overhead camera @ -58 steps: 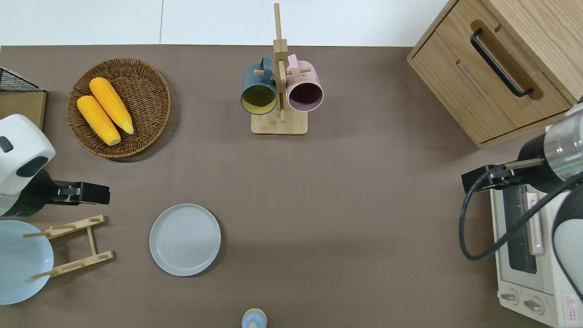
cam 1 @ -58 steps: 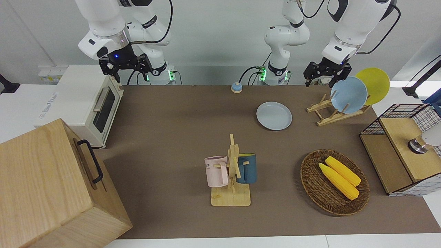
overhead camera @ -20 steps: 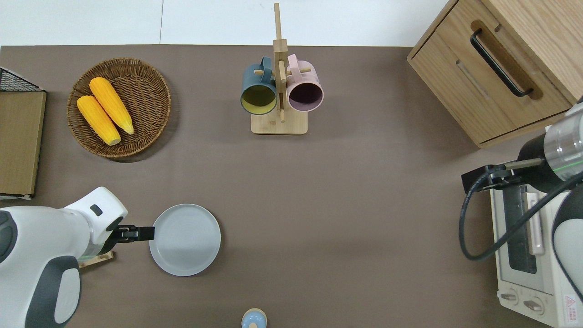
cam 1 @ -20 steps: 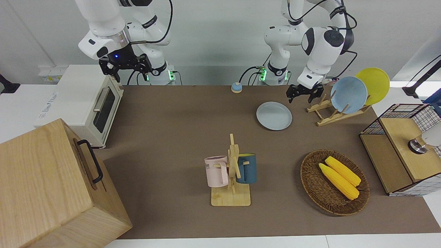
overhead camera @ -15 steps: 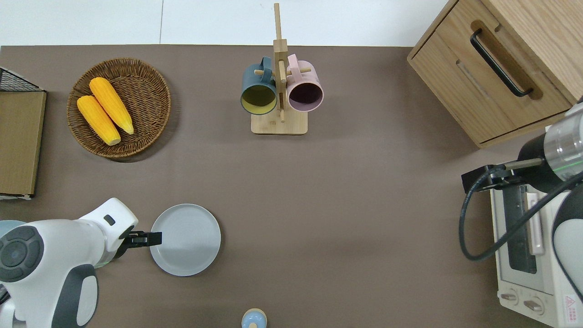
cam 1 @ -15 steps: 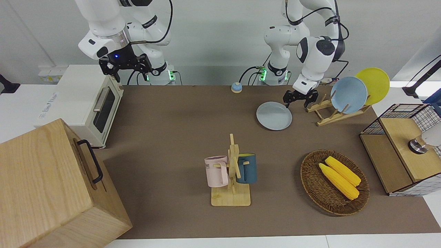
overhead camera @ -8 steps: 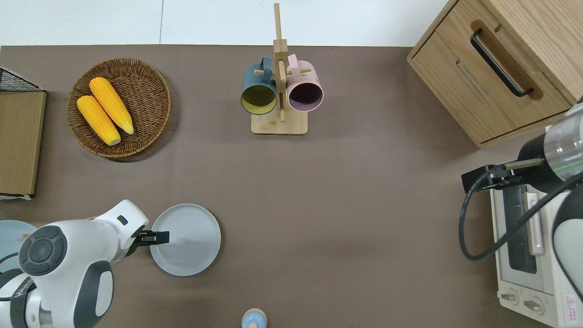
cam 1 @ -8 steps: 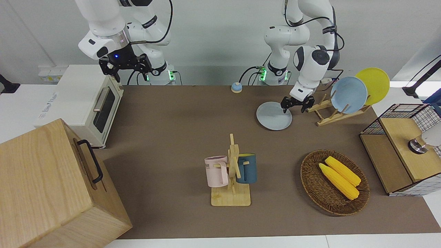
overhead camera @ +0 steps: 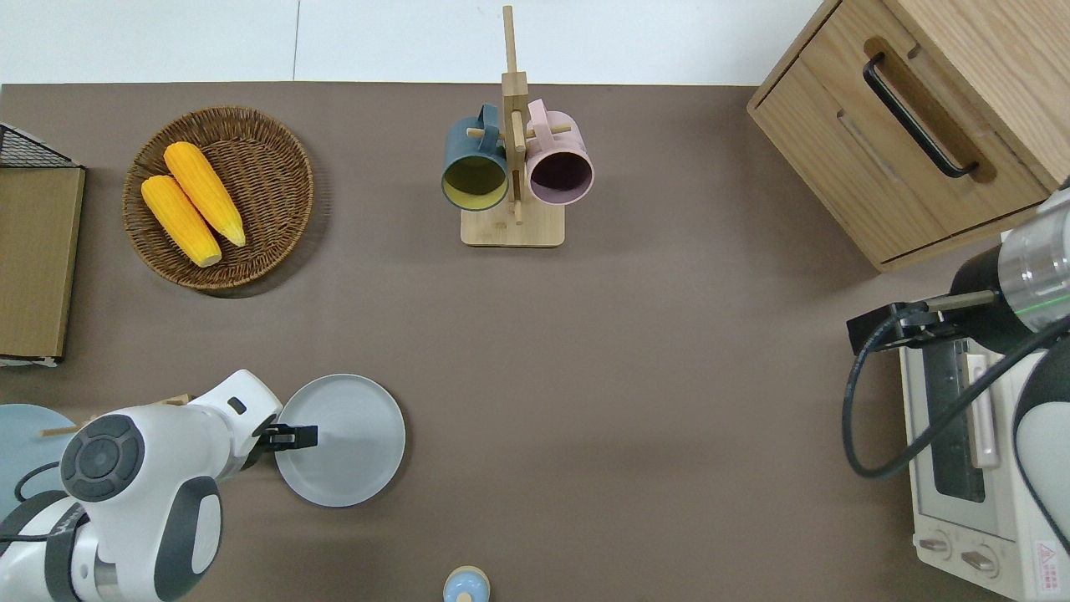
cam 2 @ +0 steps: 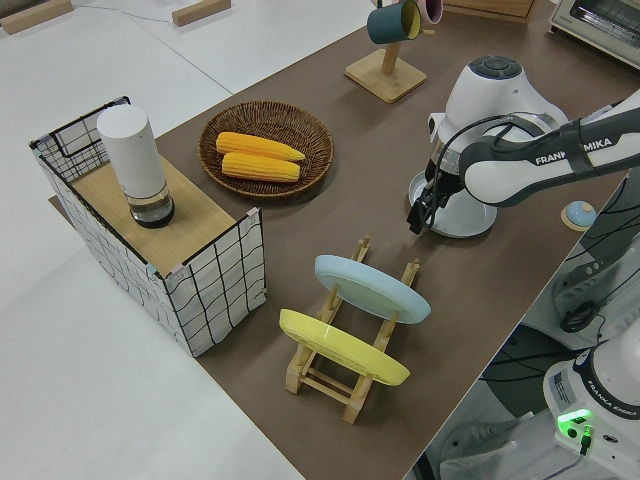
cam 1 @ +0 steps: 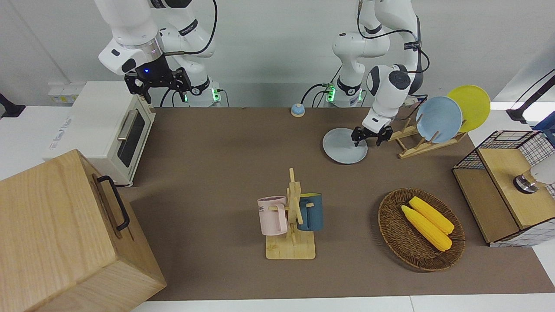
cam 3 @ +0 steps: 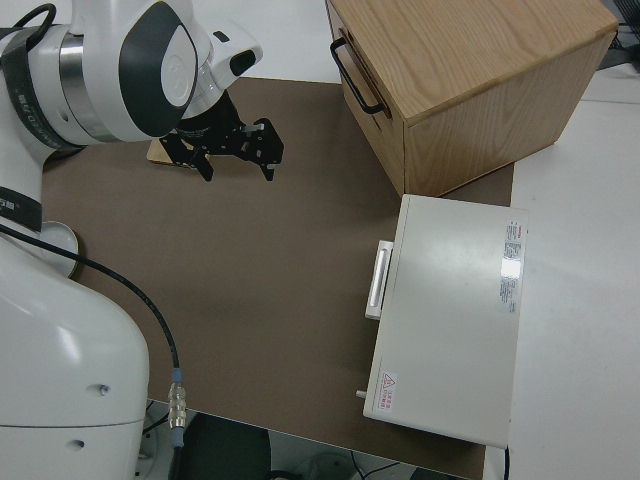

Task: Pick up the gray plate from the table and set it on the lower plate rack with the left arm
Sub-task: 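Close the left gripper on the gray plate's rim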

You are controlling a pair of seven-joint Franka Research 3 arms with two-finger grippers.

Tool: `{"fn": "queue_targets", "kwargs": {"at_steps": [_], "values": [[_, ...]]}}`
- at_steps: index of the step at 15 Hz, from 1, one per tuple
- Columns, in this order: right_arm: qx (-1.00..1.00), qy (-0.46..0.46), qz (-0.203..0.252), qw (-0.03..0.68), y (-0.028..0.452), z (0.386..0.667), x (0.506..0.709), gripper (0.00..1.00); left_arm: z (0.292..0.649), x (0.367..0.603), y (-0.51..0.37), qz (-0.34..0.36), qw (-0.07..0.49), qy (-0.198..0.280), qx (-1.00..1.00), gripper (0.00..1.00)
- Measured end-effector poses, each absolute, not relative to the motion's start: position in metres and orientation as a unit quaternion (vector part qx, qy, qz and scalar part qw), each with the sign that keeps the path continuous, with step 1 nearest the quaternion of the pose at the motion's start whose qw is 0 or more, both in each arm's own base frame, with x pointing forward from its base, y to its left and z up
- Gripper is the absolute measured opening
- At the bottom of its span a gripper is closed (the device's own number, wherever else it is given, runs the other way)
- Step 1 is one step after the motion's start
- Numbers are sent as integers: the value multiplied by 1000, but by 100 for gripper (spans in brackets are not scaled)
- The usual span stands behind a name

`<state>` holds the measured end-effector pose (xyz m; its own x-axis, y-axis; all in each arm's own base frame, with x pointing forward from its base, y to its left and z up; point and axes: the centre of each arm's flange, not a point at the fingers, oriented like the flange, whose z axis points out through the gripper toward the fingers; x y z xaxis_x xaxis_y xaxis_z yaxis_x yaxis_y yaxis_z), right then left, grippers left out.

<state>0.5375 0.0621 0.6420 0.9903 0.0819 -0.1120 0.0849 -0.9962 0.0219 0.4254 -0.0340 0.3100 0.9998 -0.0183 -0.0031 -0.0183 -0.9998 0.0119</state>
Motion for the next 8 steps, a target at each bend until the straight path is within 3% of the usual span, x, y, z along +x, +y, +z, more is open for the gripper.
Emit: {"fn": "queue_targets", "kwargs": {"at_steps": [8], "values": [[997,42,-56,13,62,642,537,99,299,427,-35,-4,6,-10,1000,99]]}}
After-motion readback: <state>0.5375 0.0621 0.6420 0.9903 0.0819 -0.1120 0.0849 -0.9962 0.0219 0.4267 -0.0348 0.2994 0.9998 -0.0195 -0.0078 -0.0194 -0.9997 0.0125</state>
